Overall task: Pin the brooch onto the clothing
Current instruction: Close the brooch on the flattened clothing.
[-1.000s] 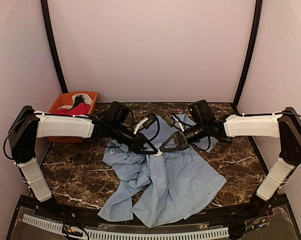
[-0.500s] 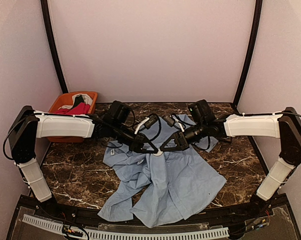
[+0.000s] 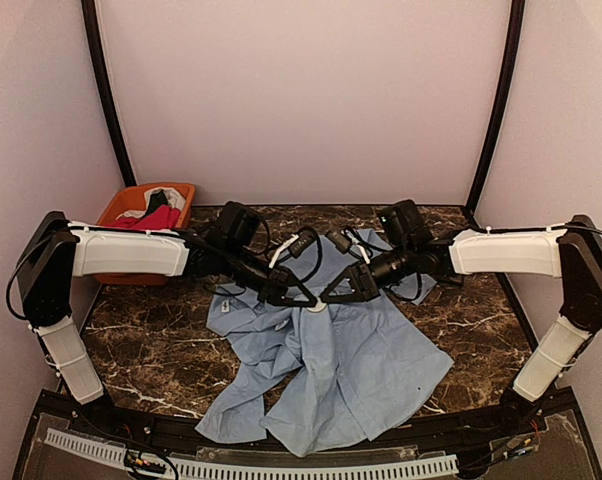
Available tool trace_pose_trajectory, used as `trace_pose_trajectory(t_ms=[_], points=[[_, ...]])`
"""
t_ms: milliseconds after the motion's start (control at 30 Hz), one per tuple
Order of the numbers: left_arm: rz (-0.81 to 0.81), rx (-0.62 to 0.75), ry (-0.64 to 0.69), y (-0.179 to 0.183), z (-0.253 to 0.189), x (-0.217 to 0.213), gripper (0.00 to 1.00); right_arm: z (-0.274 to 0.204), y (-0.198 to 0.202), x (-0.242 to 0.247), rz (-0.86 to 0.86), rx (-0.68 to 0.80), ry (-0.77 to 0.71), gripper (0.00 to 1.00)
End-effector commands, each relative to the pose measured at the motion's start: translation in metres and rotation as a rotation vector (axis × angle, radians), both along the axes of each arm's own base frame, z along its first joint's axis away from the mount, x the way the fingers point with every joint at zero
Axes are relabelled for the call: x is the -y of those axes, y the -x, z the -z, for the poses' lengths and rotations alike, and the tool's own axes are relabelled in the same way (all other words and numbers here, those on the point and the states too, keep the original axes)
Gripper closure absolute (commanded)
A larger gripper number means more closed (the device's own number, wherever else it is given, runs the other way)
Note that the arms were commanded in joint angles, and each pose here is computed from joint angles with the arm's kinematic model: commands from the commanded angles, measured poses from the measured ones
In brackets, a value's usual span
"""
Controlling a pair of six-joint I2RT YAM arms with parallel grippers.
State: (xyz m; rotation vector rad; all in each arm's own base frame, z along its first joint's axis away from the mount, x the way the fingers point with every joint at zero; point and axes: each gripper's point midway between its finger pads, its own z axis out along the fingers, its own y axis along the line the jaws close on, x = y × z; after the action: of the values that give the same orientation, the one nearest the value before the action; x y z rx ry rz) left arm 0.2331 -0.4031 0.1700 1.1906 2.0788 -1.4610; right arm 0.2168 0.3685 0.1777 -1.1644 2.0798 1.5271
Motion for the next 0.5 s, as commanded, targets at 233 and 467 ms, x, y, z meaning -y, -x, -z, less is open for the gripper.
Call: trace_pose_trajectory(t_ms=[233,467], points=[[-0.102,0.022,0.066,-0.026,-0.006,-0.007,0.99,-0.039,0.040,-0.002,-0.158,-0.027,-0.160,0.85],[-0.104,-0.003,0.131,-0.025,-0.015,-0.008,0.99,-0.023,0.032,-0.003,-0.095,0.007,-0.101,0.80]])
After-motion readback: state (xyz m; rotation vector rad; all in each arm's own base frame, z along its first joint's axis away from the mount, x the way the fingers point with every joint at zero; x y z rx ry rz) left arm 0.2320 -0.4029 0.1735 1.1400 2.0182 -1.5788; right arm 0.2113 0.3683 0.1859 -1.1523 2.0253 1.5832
